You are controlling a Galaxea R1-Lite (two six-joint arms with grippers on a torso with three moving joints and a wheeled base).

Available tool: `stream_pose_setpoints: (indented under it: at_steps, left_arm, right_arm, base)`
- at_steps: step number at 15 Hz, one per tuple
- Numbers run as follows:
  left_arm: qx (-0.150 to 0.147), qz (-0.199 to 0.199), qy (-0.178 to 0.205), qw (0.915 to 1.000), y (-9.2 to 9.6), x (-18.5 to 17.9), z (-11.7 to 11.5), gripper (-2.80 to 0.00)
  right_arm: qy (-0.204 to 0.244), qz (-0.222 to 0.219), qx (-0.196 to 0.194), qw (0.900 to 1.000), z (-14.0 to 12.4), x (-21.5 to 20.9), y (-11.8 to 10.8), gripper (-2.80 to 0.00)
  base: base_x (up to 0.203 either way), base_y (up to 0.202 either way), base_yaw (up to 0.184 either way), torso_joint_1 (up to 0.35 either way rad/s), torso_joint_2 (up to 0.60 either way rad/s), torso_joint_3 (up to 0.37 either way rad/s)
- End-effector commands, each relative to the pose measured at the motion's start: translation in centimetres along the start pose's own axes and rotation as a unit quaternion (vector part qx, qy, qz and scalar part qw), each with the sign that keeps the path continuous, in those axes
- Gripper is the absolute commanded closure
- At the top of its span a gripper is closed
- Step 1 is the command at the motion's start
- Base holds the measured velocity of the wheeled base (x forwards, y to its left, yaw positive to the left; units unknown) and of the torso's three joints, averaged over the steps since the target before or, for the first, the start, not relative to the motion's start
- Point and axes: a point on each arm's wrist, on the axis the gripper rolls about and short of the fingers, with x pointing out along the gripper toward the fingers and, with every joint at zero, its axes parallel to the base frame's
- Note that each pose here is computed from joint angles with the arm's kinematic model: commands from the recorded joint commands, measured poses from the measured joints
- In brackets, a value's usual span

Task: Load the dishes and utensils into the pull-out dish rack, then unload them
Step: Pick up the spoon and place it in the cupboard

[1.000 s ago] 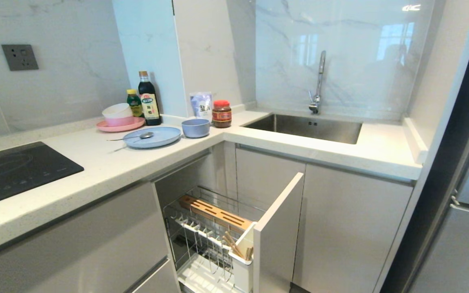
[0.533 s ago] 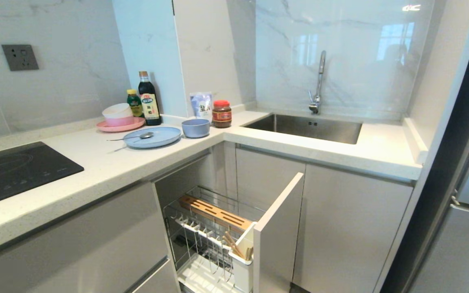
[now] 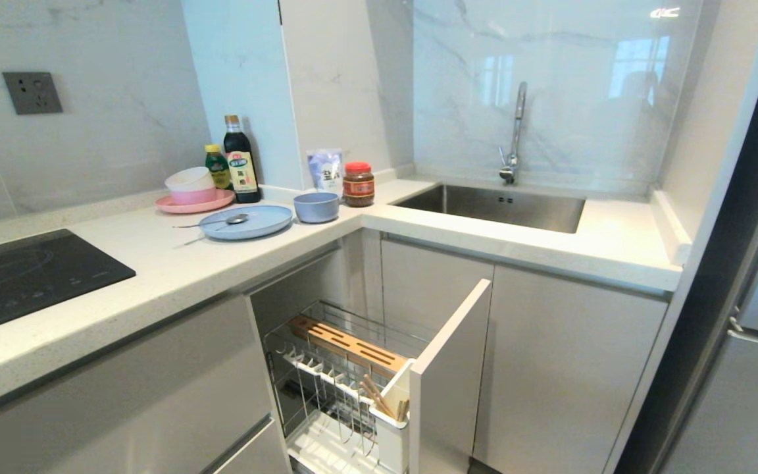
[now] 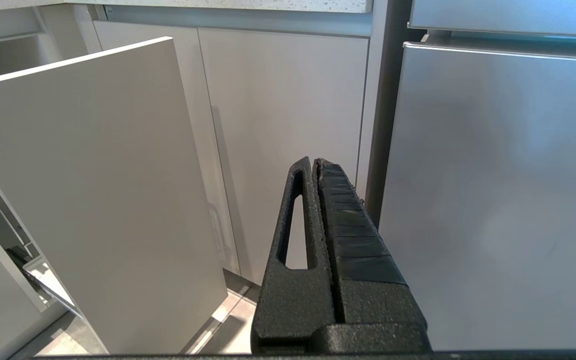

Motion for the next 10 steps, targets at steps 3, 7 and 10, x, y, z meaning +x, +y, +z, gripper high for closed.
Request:
stream_pose_setpoints:
  at_steps: [3,7,10]
  left_arm:
    - [0.0,0.0,0.013,0.9999,-0.01,0.17,-0.68,0.0]
    - [0.0,0.0,0.013,0.9999,-0.01,0.17,-0.68,0.0]
    - [-0.001,0.0,0.013,0.9999,-0.01,0.17,-0.68,0.0]
  right_arm:
    - [-0.001,0.0,0.0,1.0,-0.05,-0.02,0.0,0.0]
    - [-0.001,0.0,0.0,1.0,-0.05,-0.02,0.0,0.0]
    - [-0.001,0.0,0.0,1.0,-0.05,-0.02,0.0,0.0]
  base:
    - [0.0,0.0,0.0,0.0,0.0,0.0]
    - [0.0,0.0,0.0,0.0,0.0,0.0]
    - [0.0,0.0,0.0,0.0,0.0,0.0]
